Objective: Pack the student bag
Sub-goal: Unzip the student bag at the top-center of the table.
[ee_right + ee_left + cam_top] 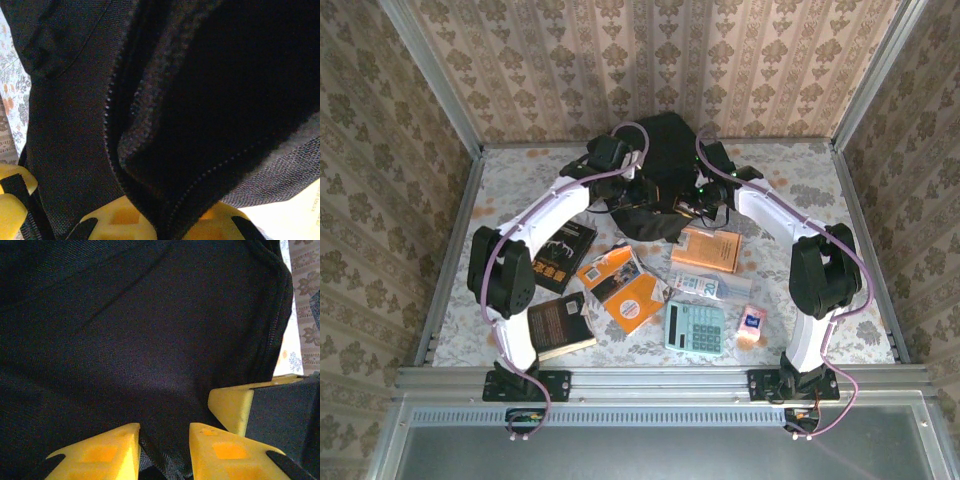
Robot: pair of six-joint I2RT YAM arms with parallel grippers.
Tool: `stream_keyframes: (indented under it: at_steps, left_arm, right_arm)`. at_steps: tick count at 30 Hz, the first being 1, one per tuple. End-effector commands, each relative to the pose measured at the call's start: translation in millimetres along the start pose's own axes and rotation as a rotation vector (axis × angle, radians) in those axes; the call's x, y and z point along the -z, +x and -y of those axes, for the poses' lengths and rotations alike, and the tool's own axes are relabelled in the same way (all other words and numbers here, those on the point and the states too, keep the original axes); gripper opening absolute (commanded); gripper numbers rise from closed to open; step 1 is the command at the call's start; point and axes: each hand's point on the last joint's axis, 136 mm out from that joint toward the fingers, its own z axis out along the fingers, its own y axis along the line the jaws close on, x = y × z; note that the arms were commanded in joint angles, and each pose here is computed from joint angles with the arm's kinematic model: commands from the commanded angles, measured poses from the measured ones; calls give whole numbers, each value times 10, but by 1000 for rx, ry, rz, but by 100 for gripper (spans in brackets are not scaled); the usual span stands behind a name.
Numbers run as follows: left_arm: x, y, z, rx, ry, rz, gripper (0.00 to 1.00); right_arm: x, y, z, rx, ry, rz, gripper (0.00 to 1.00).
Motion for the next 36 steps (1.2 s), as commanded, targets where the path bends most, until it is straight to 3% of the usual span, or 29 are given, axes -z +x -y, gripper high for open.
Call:
stream_keyframes:
  at_steps: [1,12,16,20,30,36]
  left_arm:
    - [23,14,12,72,13,-44,32]
    - [-123,161,81,150,91,-125,26]
    - [-165,158,79,154,92,-132,18]
    - [-199,144,50,145,73,-135,0]
    - [-38,-176,19,36,-37,-6,0]
    - [-254,-164,-46,37,-43,-47,0]
  right_arm:
    - [-37,43,-42,33,-38,-26,1]
    - [-104,57,-33,27,-45,-39,1]
    - [-89,56,-49,29,-50,-38,0]
    - [-53,65,-67,39,-56,-34,0]
    - [3,185,-100,203,-80,-29,3]
    - [133,277,-268,352,-126,1,3]
